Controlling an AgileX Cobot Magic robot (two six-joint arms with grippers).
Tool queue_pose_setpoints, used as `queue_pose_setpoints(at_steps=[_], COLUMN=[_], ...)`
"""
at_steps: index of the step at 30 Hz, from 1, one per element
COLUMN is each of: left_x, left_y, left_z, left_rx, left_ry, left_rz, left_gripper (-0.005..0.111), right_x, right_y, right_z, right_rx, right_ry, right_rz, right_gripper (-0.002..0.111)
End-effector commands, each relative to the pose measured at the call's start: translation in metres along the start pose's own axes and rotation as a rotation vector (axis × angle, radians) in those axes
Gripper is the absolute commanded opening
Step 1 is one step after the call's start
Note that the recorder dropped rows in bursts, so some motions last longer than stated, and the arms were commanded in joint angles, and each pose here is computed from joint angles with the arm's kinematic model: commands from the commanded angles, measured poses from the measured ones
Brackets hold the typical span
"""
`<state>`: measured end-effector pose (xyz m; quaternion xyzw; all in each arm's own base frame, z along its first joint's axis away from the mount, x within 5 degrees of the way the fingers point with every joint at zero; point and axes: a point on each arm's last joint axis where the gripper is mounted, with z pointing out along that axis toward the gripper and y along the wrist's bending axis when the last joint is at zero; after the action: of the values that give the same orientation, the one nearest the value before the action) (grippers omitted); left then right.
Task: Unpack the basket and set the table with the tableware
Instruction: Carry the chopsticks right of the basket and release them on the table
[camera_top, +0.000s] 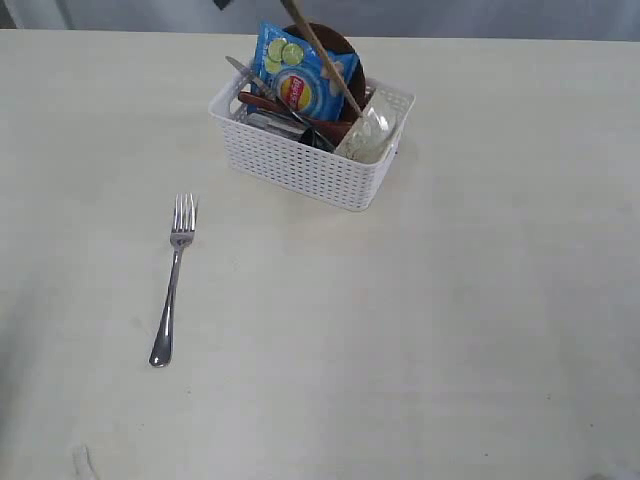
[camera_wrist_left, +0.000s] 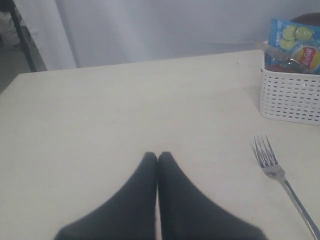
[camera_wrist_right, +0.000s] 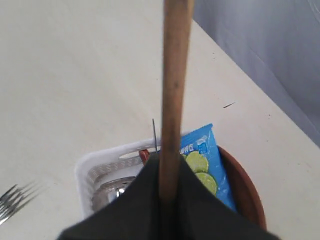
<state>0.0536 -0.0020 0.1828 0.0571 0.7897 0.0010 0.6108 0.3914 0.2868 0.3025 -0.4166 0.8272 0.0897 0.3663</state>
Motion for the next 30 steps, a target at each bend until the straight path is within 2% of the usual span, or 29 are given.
queue_pose_setpoints(at_steps=[1,7,10,13,17,23,26,30], left_x=[0.001,0.001,0.001,0.001,0.001,0.001,0.001,0.001], left_y=[0.0,0.0,0.0,0.0,0.0,0.0,0.0,0.0], left_z=[0.0,0.0,0.0,0.0,0.0,0.0,0.0,0.0], left_rx=[0.004,0.004,0.004,0.004,0.004,0.006,0.006,0.006], left_ry=[-0.001,-0.001,-0.001,-0.001,-0.001,0.0,0.0,0.0], left_rz=[0.002,0.002,0.002,0.002,0.002,-0.005,-0.005,-0.005], left_gripper=[0.0,0.0,0.0,0.0,0.0,0.0,0.0,0.0], right_x=[-0.008,0.005,0.025,0.055,0.115,0.206,0.233,0.248], right_y=[-0.008,-0.033,-0.053,-0.074,-0.103,-0.122,-0.123,-0.121], right_z=[-0.048,-0.081,-0.081,-0.073,-0.052,-0.02,-0.006,0.009], right_rx=[0.005,0.021,0.038,0.069,0.13,0.171,0.182,0.169], right_ry=[-0.007,0.076,0.147,0.22,0.315,0.481,0.525,0.574], right_rz=[0.099,0.227,0.319,0.437,0.629,0.805,0.853,0.865], right_gripper=[-0.001,-0.001,-0.001,-0.001,-0.001,-0.001,-0.001,0.0])
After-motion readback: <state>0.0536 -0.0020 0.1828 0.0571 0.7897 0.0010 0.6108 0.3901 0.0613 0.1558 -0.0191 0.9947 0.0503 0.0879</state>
